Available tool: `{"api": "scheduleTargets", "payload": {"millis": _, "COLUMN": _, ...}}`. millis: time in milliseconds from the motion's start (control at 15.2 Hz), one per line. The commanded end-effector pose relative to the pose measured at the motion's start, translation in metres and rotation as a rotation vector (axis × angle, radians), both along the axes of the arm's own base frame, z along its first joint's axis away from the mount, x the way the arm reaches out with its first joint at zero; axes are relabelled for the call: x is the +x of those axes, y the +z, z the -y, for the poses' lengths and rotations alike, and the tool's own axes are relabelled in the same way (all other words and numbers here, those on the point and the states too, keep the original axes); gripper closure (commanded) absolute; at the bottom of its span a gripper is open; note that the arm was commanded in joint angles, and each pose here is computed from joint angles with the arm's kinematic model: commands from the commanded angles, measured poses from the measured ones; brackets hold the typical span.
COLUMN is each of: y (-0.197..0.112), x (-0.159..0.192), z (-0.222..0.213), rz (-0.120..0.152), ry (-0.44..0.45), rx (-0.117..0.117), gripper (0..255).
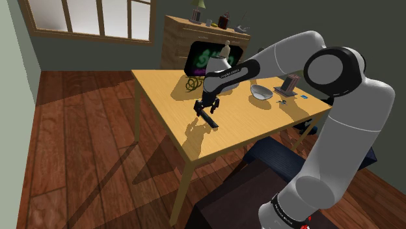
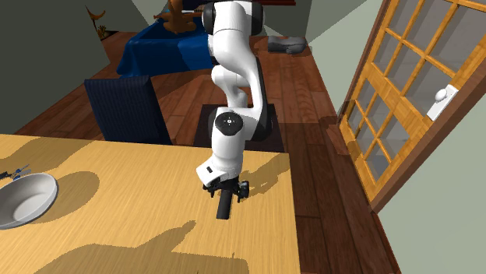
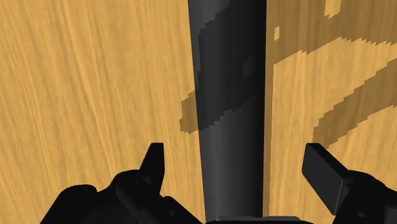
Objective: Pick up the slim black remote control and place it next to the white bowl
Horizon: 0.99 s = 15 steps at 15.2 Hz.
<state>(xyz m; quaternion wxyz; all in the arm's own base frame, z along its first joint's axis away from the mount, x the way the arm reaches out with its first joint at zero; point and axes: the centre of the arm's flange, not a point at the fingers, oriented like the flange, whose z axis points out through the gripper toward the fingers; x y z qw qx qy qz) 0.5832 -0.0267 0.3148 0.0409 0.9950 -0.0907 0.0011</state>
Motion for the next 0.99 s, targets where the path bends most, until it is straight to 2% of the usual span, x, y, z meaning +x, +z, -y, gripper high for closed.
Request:
{"api": "scheduleTargets", "payload": {"millis": 0, "y": 0.000, "x": 0.000, "z": 0.000, "rz": 0.000, "ry": 0.000, "rx": 0.000, "gripper": 0}}
{"api": "scheduleTargets", "payload": {"millis": 66, "y": 0.000, "x": 0.000, "z": 0.000, "rz": 0.000, "ry": 0.000, "rx": 0.000, "gripper": 0}}
{"api": "scheduleTargets", "payload": {"millis": 132, "y": 0.000, "x": 0.000, "z": 0.000, "rz": 0.000, "ry": 0.000, "rx": 0.000, "gripper": 255}}
{"api": "scheduleTargets", "payload": {"millis": 726, "y": 0.000, "x": 0.000, "z": 0.000, "rz": 0.000, "ry": 0.000, "rx": 0.000, "gripper": 255}}
{"api": "scheduleTargets", "payload": {"millis": 924, "y": 0.016, "x": 0.000, "z": 0.000, "rz": 0.000, "ry": 0.000, "rx": 0.000, "gripper": 255}}
